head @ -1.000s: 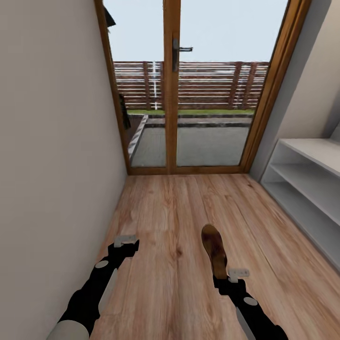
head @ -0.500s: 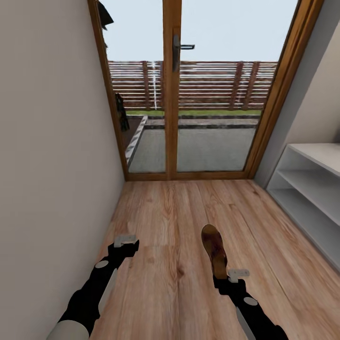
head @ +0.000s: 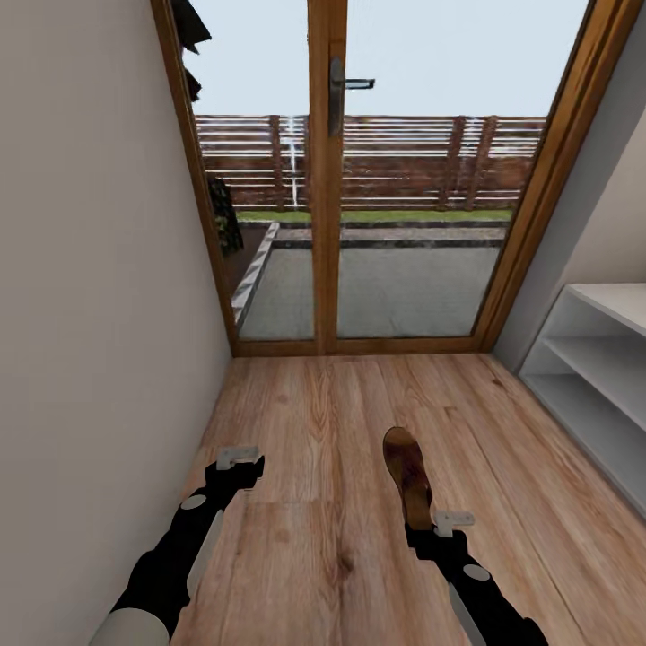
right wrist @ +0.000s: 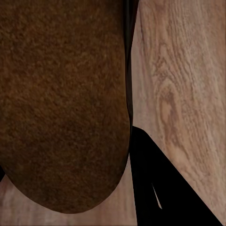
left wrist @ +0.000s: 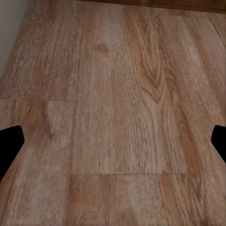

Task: Pick up the two gym shoes and the two sandals from the corridor floor and place them onto the hallstand (shoe rack) in the corridor, making sure they are on the rack and not on the floor. Arrange them so the two gym shoes are next to each other and the two sandals are next to each other.

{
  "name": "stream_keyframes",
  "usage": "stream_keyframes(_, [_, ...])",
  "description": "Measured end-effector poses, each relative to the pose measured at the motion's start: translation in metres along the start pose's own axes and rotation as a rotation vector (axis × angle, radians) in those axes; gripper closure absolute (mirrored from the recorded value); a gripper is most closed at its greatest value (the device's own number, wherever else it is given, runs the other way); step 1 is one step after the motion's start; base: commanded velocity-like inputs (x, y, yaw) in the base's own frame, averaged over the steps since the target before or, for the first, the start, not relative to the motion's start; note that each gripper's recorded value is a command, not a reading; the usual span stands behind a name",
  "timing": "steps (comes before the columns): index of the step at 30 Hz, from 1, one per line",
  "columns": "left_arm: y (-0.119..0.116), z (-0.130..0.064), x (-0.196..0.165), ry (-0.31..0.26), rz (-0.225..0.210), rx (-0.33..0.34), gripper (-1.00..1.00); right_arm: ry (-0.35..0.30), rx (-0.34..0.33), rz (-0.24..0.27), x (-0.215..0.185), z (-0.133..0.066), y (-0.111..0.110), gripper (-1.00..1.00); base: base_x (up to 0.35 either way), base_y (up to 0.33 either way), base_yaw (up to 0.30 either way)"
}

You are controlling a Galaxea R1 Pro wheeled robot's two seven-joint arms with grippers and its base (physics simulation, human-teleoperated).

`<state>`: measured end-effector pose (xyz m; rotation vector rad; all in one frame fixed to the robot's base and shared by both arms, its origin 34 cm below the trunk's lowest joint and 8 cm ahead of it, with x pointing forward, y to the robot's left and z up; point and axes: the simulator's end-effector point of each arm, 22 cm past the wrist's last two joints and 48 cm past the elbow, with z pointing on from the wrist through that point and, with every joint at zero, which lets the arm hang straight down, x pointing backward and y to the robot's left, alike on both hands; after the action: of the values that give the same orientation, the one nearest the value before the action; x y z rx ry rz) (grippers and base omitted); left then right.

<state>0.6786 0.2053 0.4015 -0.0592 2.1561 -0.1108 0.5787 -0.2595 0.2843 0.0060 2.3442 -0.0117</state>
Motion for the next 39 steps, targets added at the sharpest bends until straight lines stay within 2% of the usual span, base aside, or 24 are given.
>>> stream_keyframes(9, [0.0, 0.0, 0.0001, 0.0, 0.0, 0.0, -1.0, 0.0, 0.0, 0.0, 0.0, 0.0, 0.0001, 1.0, 0.346, 0.0, -0.005])
stream_keyframes(14, [-0.0001, 0.0001, 0.0, 0.0, 0.0, 0.0, -1.0, 0.0, -0.001, 0.0, 0.0, 0.0, 0.0001, 1.0, 0.302, 0.0, -0.173])
stream_keyframes(33, [-0.0001, 0.0004, 0.0003, 0.001, 0.0, 0.0, -1.0, 0.0, -0.001, 0.0, 0.0002, 0.0003, 0.0001, 1.0, 0.03, 0.0, -0.261])
stream_keyframes(39, [-0.0002, 0.0008, 0.0072, 0.015, 0.0, 0.001, -1.0, 0.0, -0.001, 0.0, 0.0001, 0.0, 0.0001, 1.0, 0.218, 0.099, -0.264])
